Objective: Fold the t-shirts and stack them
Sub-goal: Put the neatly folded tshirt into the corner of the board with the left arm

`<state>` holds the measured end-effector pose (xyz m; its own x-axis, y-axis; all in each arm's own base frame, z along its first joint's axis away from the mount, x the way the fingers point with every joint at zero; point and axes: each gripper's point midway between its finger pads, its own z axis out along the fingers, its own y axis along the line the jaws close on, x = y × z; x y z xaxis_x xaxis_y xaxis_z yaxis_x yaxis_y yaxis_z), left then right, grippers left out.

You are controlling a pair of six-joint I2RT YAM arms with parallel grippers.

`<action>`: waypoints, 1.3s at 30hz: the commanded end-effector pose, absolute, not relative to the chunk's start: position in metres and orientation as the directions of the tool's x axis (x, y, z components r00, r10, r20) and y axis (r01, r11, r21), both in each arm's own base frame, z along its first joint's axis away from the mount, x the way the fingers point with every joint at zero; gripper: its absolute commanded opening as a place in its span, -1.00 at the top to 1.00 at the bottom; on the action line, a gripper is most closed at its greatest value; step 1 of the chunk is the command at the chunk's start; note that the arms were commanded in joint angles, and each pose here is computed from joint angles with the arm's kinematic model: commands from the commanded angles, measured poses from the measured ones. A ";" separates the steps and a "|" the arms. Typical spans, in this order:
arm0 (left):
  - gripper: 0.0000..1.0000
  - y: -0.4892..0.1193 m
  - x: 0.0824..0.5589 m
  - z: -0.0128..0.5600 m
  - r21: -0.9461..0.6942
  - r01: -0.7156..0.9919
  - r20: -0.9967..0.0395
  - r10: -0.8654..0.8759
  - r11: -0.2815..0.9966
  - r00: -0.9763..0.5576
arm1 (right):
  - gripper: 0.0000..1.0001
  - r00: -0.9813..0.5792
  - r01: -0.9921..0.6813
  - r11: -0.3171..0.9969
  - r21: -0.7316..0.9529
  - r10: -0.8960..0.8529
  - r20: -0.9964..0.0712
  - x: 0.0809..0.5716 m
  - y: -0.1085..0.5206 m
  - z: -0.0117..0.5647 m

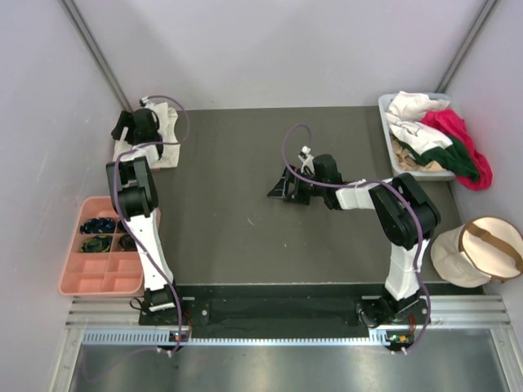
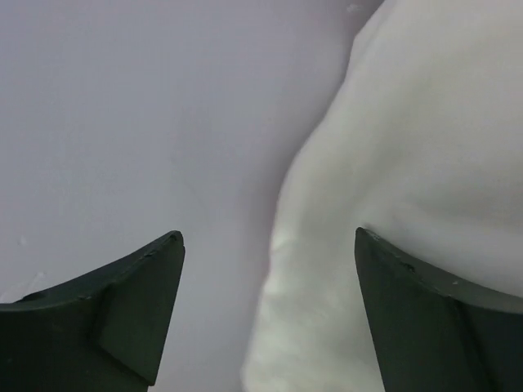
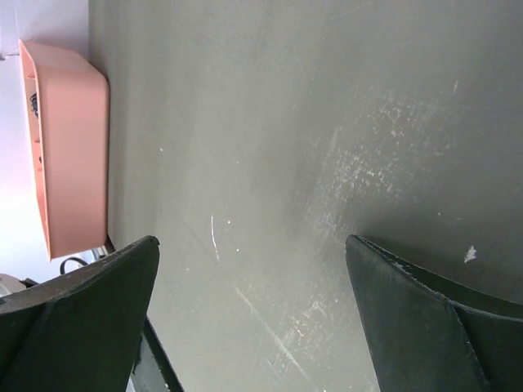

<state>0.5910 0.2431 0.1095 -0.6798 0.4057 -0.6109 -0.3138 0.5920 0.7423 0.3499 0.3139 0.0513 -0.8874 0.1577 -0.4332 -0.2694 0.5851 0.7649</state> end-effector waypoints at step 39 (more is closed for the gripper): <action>-0.98 -0.165 0.389 0.245 -0.082 -0.030 -0.942 -0.088 0.996 -0.325 | -0.98 -0.598 -0.256 0.917 0.307 0.099 -0.795 0.268 0.192 0.152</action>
<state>0.4430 -0.1650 0.2764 -0.2582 0.0588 -0.9643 -0.0545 0.9957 0.0753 0.2876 0.2229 0.1510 -0.6521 0.1223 -0.7482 -0.3168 0.8526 0.4155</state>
